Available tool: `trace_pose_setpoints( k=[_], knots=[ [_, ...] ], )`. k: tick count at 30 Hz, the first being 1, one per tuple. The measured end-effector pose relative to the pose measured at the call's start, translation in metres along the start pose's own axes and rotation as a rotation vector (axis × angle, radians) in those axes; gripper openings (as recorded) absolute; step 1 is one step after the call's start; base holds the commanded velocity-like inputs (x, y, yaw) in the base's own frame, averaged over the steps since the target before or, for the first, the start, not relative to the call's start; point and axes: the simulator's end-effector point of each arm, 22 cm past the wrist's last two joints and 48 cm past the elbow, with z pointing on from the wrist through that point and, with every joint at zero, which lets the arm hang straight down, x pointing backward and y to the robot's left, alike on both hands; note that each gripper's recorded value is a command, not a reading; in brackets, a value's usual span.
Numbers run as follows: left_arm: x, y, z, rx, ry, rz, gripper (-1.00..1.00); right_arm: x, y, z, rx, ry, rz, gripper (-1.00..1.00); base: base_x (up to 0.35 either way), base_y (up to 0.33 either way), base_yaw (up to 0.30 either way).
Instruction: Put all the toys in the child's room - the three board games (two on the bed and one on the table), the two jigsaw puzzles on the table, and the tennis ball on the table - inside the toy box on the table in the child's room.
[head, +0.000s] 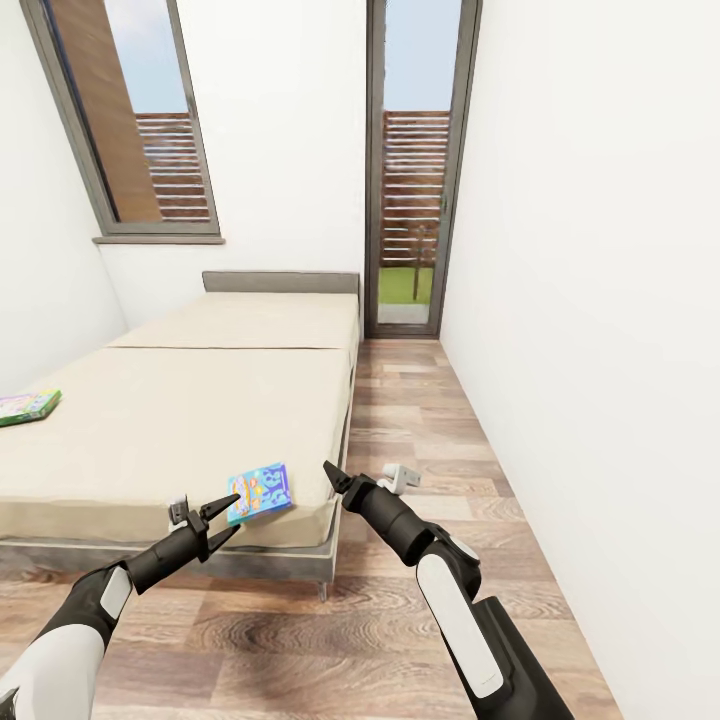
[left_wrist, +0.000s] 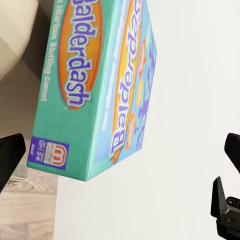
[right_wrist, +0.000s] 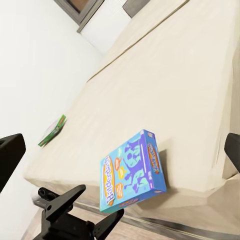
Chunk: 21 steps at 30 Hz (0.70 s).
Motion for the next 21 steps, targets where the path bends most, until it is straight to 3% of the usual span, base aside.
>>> trace_pose_setpoints(
  k=[21],
  knots=[
    [-0.0001, 0.0000, 0.0000, 0.000, -0.001, 0.002, 1.00, 0.0000, 0.0000, 0.0000, 0.000, 0.000, 0.000, 1.00, 0.005, 0.000, 0.000]
  ],
)
